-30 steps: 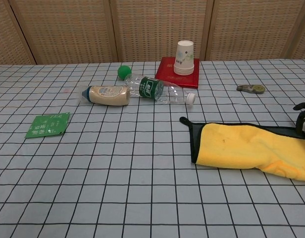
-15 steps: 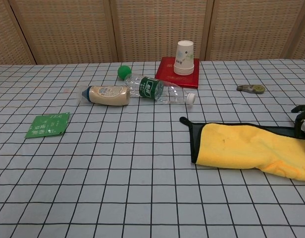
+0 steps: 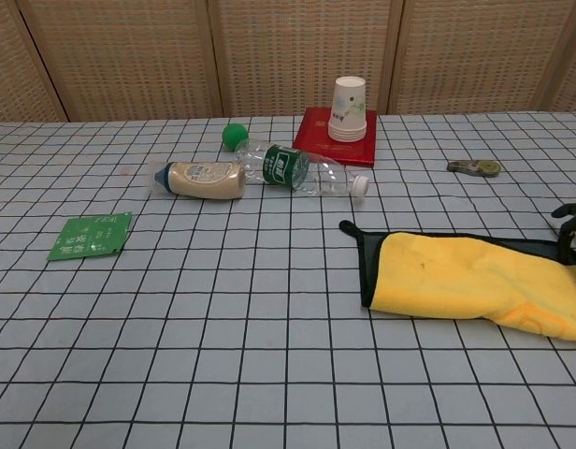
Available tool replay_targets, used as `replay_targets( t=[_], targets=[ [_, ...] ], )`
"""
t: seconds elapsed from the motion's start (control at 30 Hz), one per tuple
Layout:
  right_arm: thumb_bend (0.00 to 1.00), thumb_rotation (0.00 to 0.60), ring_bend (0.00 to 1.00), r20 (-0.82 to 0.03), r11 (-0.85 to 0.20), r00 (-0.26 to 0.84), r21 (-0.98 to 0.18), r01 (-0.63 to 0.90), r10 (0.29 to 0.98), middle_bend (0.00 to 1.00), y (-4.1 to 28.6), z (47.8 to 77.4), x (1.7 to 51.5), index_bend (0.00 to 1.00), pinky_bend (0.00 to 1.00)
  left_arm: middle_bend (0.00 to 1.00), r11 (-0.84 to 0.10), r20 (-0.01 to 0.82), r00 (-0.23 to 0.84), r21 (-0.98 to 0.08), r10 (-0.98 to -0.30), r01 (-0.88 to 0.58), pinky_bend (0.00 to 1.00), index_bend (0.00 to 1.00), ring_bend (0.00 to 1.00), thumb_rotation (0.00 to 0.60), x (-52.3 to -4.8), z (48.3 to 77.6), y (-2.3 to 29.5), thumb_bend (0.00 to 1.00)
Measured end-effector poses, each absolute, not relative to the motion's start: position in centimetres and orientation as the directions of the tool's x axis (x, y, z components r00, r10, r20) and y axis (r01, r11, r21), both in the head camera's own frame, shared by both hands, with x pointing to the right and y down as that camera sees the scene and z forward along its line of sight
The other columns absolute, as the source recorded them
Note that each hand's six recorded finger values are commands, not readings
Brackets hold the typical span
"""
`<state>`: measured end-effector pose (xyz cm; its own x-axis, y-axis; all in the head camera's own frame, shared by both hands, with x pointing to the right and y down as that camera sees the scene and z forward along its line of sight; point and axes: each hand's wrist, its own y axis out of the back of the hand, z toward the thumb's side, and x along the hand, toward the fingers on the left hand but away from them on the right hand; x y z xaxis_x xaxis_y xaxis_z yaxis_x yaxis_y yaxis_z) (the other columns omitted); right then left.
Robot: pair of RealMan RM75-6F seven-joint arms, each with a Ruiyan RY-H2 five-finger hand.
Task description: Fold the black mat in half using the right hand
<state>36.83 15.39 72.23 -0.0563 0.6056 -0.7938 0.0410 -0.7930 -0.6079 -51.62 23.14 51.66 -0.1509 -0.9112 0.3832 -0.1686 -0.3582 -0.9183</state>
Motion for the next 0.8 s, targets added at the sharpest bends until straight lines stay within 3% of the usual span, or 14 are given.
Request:
replay_targets(
  t=[0.8],
  targets=[
    [0.56,0.6,0.0,-0.748,-0.748,-0.009,-0.663,0.016,0.663,0.0,14.59,71.42,36.21,0.6,0.0,0.0,-0.361,0.386,-0.149,-0.917,-0.91,-0.167,0.0,0.0,0.0,0.6,-51.51,51.76,23.18,0.0]
  ],
)
